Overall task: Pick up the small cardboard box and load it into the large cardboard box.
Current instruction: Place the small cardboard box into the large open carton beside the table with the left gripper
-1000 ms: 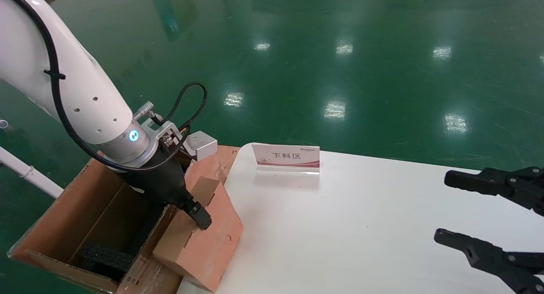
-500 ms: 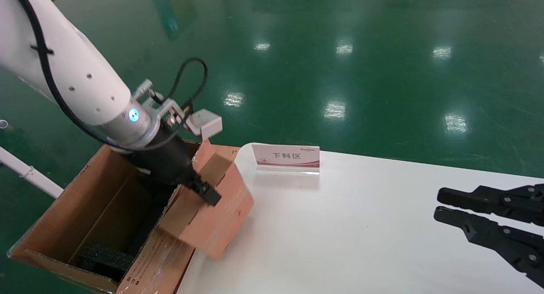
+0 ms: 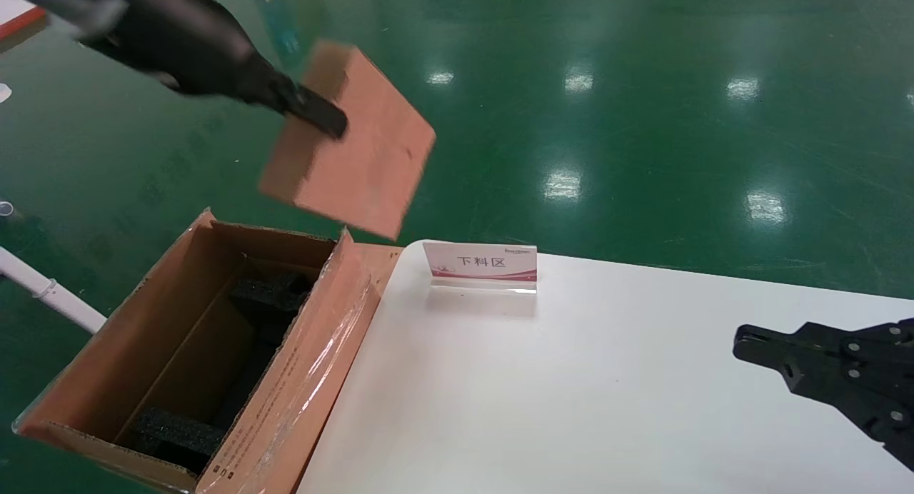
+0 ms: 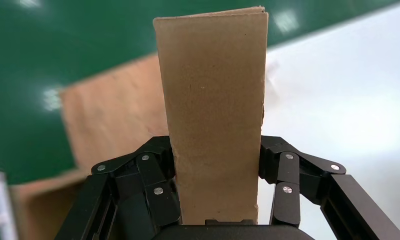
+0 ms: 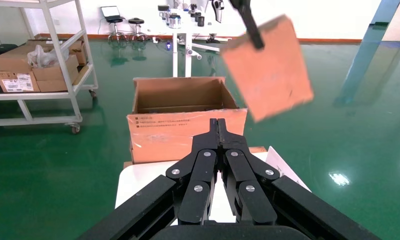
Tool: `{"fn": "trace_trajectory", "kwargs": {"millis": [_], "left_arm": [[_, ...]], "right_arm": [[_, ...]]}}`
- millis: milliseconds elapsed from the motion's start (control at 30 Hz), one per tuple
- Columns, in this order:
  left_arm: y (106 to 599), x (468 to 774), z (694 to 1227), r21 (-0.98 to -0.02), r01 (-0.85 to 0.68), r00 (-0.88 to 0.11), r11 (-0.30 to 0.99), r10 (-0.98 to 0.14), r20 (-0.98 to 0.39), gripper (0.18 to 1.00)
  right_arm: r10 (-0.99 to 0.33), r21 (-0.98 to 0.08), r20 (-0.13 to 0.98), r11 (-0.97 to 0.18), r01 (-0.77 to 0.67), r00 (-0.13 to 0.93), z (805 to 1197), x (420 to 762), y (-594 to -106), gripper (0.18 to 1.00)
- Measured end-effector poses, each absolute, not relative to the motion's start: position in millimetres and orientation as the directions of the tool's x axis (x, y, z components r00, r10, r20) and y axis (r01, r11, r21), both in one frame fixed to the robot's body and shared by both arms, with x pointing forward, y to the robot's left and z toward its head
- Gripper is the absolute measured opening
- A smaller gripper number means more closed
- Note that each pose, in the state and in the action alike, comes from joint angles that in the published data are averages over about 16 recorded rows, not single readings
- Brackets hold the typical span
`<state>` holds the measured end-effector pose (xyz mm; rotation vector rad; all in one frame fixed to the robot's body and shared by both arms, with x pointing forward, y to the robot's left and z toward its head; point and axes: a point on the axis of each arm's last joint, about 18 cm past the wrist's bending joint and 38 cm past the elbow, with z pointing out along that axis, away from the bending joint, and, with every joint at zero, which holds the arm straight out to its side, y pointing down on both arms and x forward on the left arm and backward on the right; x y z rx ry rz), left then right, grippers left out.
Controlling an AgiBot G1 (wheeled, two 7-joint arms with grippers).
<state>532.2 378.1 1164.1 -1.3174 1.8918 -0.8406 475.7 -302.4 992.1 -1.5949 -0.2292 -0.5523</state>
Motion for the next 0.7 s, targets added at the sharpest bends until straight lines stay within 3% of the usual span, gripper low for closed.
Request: {"fn": "trace_trajectory", "kwargs": {"millis": [333,700], "left_arm": [[433.9,494.0,1195.2,-0.792,-0.52,-0.199,0.32,-0.947,-0.252,0.352],[469.8,472.2,1161.6,-0.676,-0.645,-0.202,0.358,-0.932,-0.301,0.347]], "right_arm": [[-0.179,-0.879,0.477,-0.112,0.464,0.86,992.1,475.7,-302.4,0.191],[-0.179,-0.879,0.477,-0.112,0.464,0.86,992.1,475.7,-302.4,0.196]]}}
